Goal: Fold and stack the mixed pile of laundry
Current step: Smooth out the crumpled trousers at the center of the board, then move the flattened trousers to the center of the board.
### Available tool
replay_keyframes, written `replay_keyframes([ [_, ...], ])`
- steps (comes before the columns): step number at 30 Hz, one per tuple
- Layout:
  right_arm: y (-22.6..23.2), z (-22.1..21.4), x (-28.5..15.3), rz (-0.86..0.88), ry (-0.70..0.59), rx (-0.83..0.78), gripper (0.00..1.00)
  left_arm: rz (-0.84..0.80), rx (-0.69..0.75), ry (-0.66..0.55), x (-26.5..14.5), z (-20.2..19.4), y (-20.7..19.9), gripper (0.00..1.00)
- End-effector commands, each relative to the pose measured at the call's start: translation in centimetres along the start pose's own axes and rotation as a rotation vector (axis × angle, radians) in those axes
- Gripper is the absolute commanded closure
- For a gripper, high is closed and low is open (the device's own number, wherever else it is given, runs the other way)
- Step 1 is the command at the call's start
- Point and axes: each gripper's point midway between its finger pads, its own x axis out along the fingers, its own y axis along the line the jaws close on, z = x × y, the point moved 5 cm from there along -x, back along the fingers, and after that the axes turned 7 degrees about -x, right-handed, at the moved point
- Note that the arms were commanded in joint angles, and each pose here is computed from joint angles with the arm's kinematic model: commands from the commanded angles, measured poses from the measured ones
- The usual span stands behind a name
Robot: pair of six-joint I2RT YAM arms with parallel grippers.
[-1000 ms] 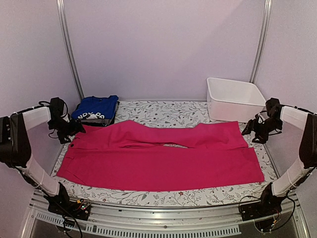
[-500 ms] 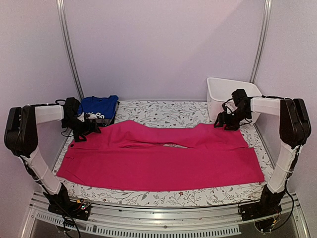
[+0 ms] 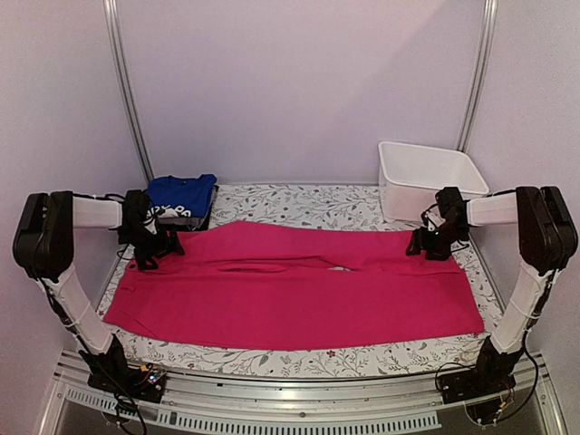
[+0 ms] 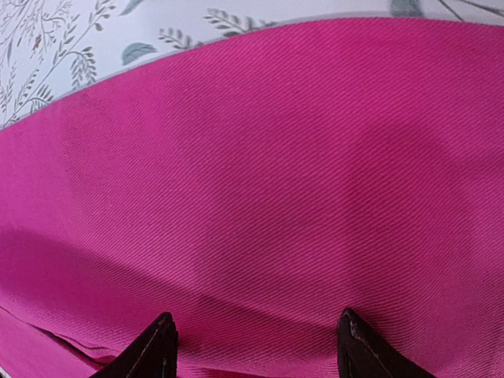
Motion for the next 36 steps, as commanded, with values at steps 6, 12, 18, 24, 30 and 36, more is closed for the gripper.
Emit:
replay_keyframes([
  [6,-7.9,-8.2,-2.8,-0.164,0.157,0.283,0.3,0.179,-0.076,0.064,-2.3,-4.3,5.6,0.0],
  [12,-7.7,-5.7,-2.1,-0.091,0.123,0.297,0.3,0.069,-0.037,0.034,-1.3,-0.5,3.1,0.0],
  [18,-8.1,-0.5,-3.7,-0.107,0.06,0.253,0.3,0.042,0.011,0.005,0.1,4.5,1.4,0.0],
  [24,-5.0,1.9,-6.3,-0.009,-0.061,0.158,0.31,-0.063,0.081,-0.092,-3.6,5.7,-1.0,0.0],
  [30,0.2,1.0,-2.6,0.088,0.008,0.054,0.32,-0.131,0.112,-0.032,-2.2,4.1,-2.5,0.0],
  [36,-0.5,-3.2,1.1,0.069,0.153,0.114,0.32,-0.103,0.097,0.027,-0.6,1.6,-1.9,0.0],
])
